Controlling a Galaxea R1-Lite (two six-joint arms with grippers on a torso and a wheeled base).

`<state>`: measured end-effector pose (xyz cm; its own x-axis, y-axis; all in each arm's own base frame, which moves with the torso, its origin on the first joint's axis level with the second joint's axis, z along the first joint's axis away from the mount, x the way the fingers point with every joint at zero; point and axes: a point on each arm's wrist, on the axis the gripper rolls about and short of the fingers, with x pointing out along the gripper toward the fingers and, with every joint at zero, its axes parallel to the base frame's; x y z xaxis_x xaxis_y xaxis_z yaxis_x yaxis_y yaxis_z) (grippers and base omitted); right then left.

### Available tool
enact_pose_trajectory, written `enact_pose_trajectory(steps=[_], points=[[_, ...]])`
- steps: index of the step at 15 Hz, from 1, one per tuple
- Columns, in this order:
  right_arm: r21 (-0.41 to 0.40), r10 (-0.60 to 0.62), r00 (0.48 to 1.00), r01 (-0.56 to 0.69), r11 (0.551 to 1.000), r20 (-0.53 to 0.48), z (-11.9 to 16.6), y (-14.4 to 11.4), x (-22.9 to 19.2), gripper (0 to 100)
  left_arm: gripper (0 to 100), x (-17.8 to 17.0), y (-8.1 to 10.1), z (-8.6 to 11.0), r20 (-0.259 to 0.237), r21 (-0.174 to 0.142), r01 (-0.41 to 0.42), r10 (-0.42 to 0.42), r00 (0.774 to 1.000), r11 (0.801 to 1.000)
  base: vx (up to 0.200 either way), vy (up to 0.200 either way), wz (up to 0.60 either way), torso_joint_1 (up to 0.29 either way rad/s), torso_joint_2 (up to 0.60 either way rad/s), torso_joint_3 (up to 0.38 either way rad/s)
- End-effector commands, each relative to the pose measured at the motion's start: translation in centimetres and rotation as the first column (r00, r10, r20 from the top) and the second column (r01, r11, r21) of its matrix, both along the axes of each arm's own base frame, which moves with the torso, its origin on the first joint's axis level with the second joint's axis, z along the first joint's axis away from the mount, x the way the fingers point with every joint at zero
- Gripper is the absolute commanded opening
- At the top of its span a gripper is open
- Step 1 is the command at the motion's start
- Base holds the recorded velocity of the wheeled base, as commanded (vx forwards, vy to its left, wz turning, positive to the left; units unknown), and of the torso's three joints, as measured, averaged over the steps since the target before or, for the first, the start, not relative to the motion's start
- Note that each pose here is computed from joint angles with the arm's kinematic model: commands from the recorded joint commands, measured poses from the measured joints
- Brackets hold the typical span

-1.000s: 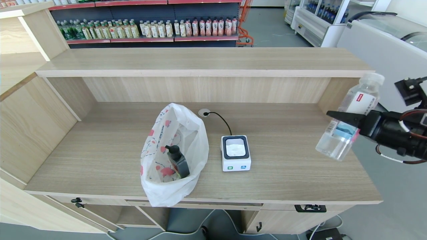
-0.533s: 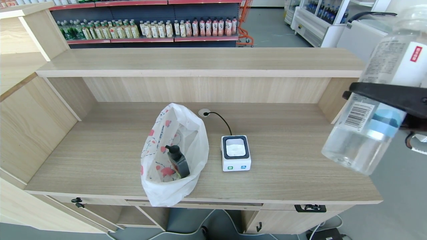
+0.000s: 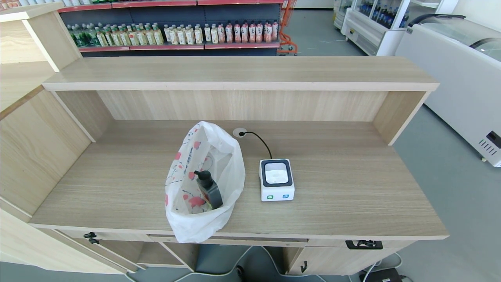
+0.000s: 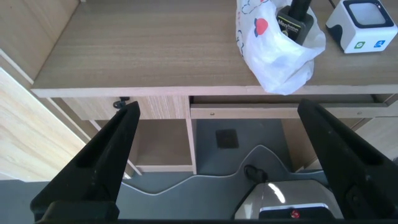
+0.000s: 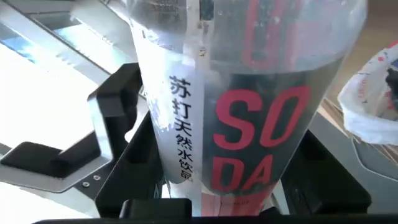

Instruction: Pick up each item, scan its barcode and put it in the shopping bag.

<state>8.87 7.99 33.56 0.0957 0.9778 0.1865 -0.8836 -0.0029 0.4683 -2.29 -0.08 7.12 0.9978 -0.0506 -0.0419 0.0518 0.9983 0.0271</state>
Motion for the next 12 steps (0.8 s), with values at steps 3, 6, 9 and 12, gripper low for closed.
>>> enact_pose_trajectory(steps=[3,6,9,12], points=[[-0.011,0.126,0.992,-0.126,0.992,-0.025,-0.2,1.0,-1.1,0,100,0.0,0.0,0.0,0.001,0.000,0.000,0.000,1.000,1.000,0.000,0.000,0.00,0.000,0.00,0.000],[-0.070,0.096,0.995,-0.093,0.993,0.039,-1.7,2.3,0.6,0,100,0.0,0.0,0.0,0.001,0.000,0.000,0.000,1.000,1.000,0.000,0.000,0.00,0.000,0.00,0.000],[-0.085,0.103,0.994,-0.099,0.991,0.043,-2.0,2.7,0.9,0,100,0.0,0.0,0.0,0.001,0.000,0.000,0.000,1.000,1.000,0.000,0.000,0.00,0.000,0.00,0.000],[-0.089,0.106,0.994,-0.103,0.991,0.037,-2.3,2.6,0.8,0,100,0.0,0.0,0.0,0.001,0.000,0.000,0.000,1.000,1.000,0.000,0.000,0.00,0.000,0.00,0.000]])
